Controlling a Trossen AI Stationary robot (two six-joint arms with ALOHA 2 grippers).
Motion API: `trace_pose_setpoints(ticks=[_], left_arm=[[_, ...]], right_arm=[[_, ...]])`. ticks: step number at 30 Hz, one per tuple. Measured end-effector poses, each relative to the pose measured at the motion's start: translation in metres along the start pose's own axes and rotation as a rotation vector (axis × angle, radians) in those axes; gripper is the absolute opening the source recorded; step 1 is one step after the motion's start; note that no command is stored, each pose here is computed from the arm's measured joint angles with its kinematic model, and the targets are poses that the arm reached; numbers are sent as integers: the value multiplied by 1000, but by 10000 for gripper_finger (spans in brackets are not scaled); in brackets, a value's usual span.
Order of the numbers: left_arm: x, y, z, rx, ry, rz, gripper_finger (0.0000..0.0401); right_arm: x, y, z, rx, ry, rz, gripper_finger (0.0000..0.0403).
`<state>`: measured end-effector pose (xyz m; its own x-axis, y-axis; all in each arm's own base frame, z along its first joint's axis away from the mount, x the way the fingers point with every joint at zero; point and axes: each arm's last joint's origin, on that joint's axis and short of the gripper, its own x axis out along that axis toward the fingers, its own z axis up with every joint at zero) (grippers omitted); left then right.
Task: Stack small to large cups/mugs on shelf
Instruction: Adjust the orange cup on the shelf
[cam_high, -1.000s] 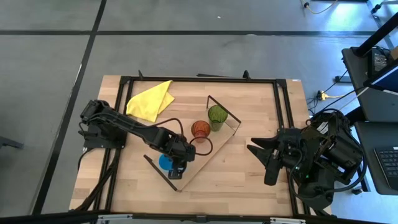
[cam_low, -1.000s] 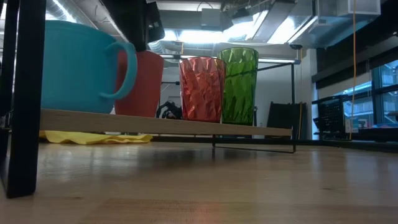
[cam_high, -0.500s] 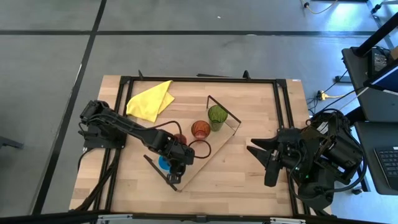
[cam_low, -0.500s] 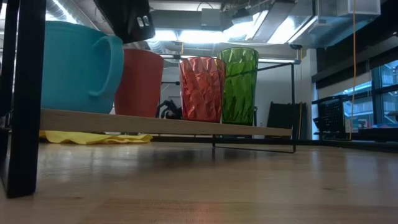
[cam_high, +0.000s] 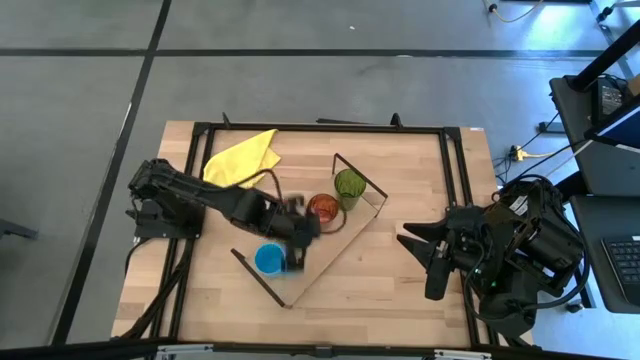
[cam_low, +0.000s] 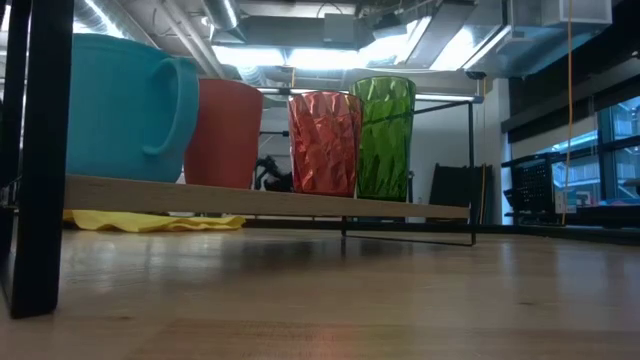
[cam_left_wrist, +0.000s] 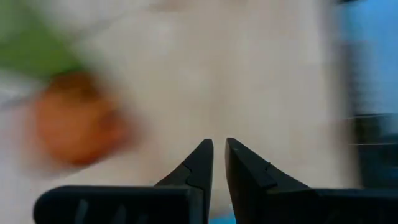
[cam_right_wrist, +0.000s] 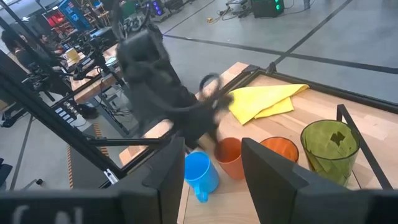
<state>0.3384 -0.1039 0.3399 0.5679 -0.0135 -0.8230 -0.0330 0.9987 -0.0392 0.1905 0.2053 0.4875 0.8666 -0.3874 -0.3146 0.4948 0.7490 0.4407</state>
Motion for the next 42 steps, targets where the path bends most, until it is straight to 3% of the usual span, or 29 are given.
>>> trace_pose_setpoints(ticks=[4,8,14,24,32,42], left_arm=[[-9,40,-14,-27,188,346,37],[-4,80,-29,-165,371,485,37],[24,107,-40,-367,449,278,37],[56,110,-63,-517,501,169,37],[60,102,-68,-540,521,138,37],[67,97,-55,-563,384,63,37]], right_arm=[[0,0,0,0,2,0,159],[0,0,0,-1,2,0,159],[-1,0,0,-3,3,2,159],[-4,1,-2,-7,10,13,159],[-4,1,-2,-23,9,13,159],[-4,1,-2,-36,8,13,159]])
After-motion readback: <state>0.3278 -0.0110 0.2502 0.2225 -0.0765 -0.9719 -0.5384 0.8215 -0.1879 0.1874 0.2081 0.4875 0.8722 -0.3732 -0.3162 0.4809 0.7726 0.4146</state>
